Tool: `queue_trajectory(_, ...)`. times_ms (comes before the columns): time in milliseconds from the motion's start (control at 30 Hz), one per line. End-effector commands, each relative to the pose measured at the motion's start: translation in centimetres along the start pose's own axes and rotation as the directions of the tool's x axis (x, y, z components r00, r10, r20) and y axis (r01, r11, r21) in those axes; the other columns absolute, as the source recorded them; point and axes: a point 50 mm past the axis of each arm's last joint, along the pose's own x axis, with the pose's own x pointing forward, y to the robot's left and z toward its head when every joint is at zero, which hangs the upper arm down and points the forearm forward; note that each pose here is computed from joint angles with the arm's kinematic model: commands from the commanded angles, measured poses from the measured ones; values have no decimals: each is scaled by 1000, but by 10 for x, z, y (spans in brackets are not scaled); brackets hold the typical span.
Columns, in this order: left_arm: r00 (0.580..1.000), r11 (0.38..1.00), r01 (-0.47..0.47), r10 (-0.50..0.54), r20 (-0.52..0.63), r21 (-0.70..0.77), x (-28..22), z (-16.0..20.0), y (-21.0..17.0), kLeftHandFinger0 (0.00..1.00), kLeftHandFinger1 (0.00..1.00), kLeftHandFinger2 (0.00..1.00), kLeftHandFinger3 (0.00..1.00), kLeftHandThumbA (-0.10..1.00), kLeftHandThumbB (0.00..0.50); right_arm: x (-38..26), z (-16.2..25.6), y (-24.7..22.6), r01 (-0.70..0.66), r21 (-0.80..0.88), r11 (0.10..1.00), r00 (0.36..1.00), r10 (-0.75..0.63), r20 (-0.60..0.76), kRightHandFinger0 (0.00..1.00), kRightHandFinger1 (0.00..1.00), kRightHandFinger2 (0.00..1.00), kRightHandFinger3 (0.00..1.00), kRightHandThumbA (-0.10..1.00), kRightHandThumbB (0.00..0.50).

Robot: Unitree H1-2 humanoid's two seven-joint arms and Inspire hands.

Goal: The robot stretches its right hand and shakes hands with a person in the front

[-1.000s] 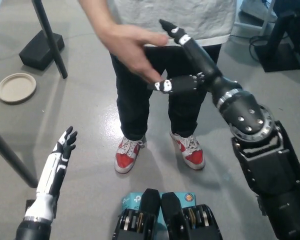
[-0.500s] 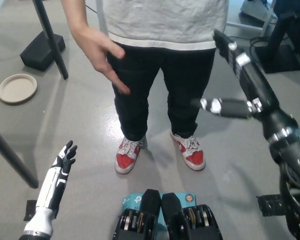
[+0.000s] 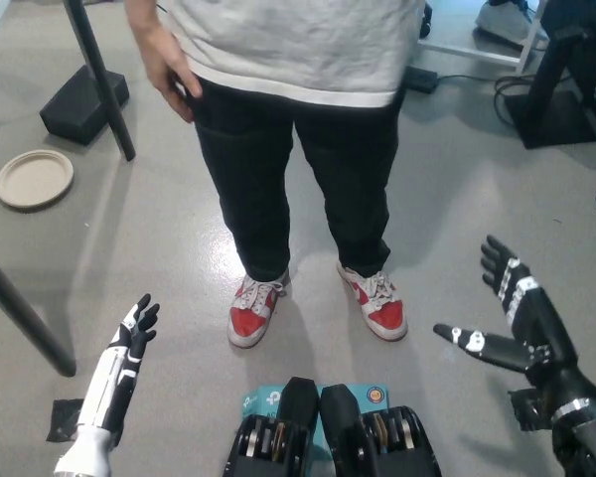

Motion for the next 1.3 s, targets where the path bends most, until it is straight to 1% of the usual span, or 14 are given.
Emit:
queue_trajectory(0, 997, 999, -8, 11, 70, -34, 6, 12, 1, 1000, 1000, 1000, 1000, 1000, 84, 6, -2, 1, 7, 74, 997, 991, -17, 135, 1000, 1000, 1000, 1000, 1000, 227)
queue_trajectory(133, 996, 1000, -9, 11, 91, -28, 11, 14, 4, 1000, 1000, 1000, 1000, 1000, 108, 10, -12, 4, 22, 69, 997, 994, -30, 104, 1000, 1000, 1000, 1000, 1000, 230)
queue_trajectory(267, 996, 1000, -8, 10, 87, -23, 17, 16, 5, 1000, 1000, 1000, 1000, 1000, 83, 15, -14, 3, 16, 65, 998, 994, -22, 104, 1000, 1000, 1000, 1000, 1000, 235)
queue_trajectory(367, 996, 1000, 3, -2, 90, -13, 16, 14, 1, 1000, 1000, 1000, 1000, 1000, 86, 9, -18, 1, 23, 53, 998, 994, -29, 103, 1000, 1000, 1000, 1000, 1000, 223)
queue_trajectory(433, 996, 1000, -14, 15, 85, -11, 15, 14, 5, 1000, 1000, 1000, 1000, 1000, 121, 10, -19, 6, -9, 30, 1000, 994, 6, 109, 1000, 1000, 1000, 1000, 1000, 187)
queue_trajectory(467, 995, 1000, -16, 17, 94, -10, 17, 15, 8, 1000, 1000, 1000, 1000, 1000, 111, 14, -17, 8, -16, 34, 999, 993, 12, 116, 1000, 1000, 1000, 1000, 1000, 186)
queue_trajectory(500, 995, 1000, -20, 21, 97, -13, 18, 14, 8, 1000, 1000, 1000, 1000, 1000, 95, 14, -17, 8, -24, 28, 999, 994, 21, 107, 1000, 1000, 1000, 1000, 1000, 217)
queue_trajectory(567, 995, 999, -23, 25, 94, -22, 19, 17, 7, 1000, 1000, 1000, 1000, 1000, 62, 13, -18, 8, -27, -1, 1000, 994, 27, 103, 1000, 1000, 1000, 1000, 1000, 239)
queue_trajectory(667, 995, 999, -18, 21, 98, -29, 16, 16, 0, 1000, 1000, 1000, 1000, 1000, 80, 4, -20, 6, -31, 9, 999, 995, 30, 96, 1000, 1000, 1000, 1000, 1000, 201)
queue_trajectory(700, 996, 999, -14, 17, 92, -31, 16, 18, -4, 1000, 1000, 1000, 1000, 1000, 111, 1, -22, 5, -27, -3, 1000, 996, 27, 89, 1000, 1000, 1000, 1000, 1000, 223)
queue_trajectory(733, 995, 999, -13, 16, 94, -30, 16, 19, -5, 1000, 1000, 1000, 1000, 1000, 111, 1, -22, 5, -28, -8, 1000, 996, 29, 86, 1000, 1000, 1000, 1000, 1000, 225)
queue_trajectory(933, 993, 1000, -15, 17, 117, -24, 27, 23, -3, 1000, 1000, 1000, 1000, 1000, 78, 6, -22, 6, -22, 3, 1000, 997, 22, 69, 1000, 1000, 1000, 1000, 1000, 284)
queue_trajectory(1133, 995, 1000, -10, 13, 101, -24, 23, 17, -1, 1000, 1000, 1000, 1000, 1000, 92, 2, -24, 7, -14, 10, 1000, 998, 13, 56, 1000, 1000, 1000, 1000, 1000, 294)
queue_trajectory(1267, 995, 1000, -10, 13, 102, -23, 24, 18, 1, 1000, 1000, 1000, 1000, 1000, 83, 3, -23, 9, -19, 21, 1000, 997, 18, 70, 1000, 1000, 1000, 1000, 1000, 267)
